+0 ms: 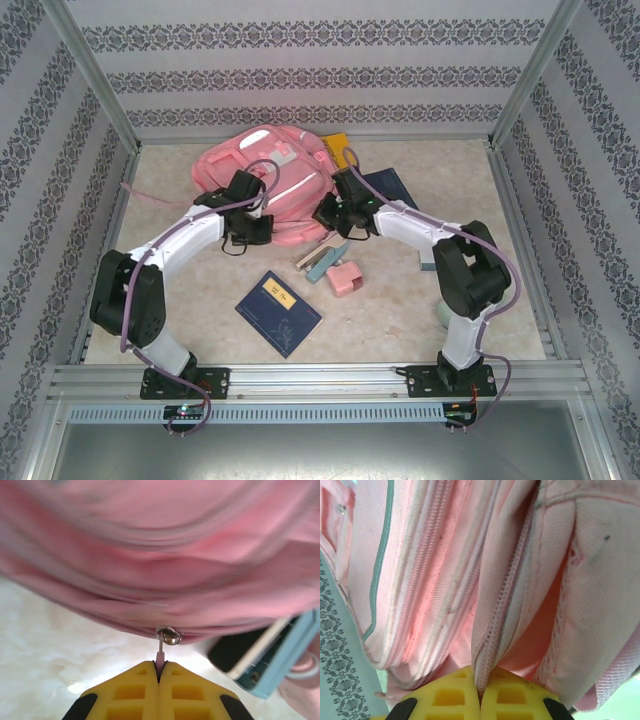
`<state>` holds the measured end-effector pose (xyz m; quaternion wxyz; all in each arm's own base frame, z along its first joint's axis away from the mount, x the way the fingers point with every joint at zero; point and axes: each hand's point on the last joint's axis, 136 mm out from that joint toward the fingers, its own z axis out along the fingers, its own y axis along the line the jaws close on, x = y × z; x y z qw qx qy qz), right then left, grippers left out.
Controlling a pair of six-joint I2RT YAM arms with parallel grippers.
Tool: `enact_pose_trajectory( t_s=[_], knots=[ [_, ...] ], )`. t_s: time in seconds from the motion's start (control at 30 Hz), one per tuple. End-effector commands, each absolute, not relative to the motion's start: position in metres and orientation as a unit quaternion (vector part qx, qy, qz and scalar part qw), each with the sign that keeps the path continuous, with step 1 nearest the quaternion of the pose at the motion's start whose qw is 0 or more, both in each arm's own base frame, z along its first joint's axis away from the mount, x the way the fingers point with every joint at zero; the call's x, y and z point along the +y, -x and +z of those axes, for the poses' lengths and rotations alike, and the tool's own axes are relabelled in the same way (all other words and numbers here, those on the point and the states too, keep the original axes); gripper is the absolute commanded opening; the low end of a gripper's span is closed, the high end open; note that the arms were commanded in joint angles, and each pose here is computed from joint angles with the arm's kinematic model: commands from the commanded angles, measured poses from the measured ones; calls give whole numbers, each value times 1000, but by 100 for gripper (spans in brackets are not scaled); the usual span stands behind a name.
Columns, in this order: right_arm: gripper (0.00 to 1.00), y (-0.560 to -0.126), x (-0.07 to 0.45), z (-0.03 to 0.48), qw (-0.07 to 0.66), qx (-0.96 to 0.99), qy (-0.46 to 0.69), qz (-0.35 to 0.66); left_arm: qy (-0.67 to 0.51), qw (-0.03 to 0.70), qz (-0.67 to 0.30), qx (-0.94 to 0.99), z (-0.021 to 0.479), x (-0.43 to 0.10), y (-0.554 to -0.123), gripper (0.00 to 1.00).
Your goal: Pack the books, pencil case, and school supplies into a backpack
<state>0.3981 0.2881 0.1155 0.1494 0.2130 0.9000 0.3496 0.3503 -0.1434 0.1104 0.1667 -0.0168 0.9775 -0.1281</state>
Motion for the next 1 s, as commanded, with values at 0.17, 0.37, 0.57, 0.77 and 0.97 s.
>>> enact_pose_trajectory(
  t_s=[0.17, 0.37, 0.57, 0.77, 0.97],
  knots=[
    [0, -409, 222, 153, 229, 896, -212, 315, 202, 179, 65, 961, 98, -5, -385, 0],
    [0, -415, 224, 151, 225, 898, -197, 323, 260, 203, 96, 939, 103, 24, -398, 0],
    [0, -439, 264, 148, 209, 899, -149, 354, 288, 230, 134, 920, 125, 45, -354, 0],
    [0, -462, 299, 135, 193, 907, -110, 357, 302, 213, 114, 922, 120, 41, -312, 0],
    [0, -469, 312, 109, 180, 918, -99, 340, 288, 201, 44, 935, 102, 17, -311, 0]
  ],
)
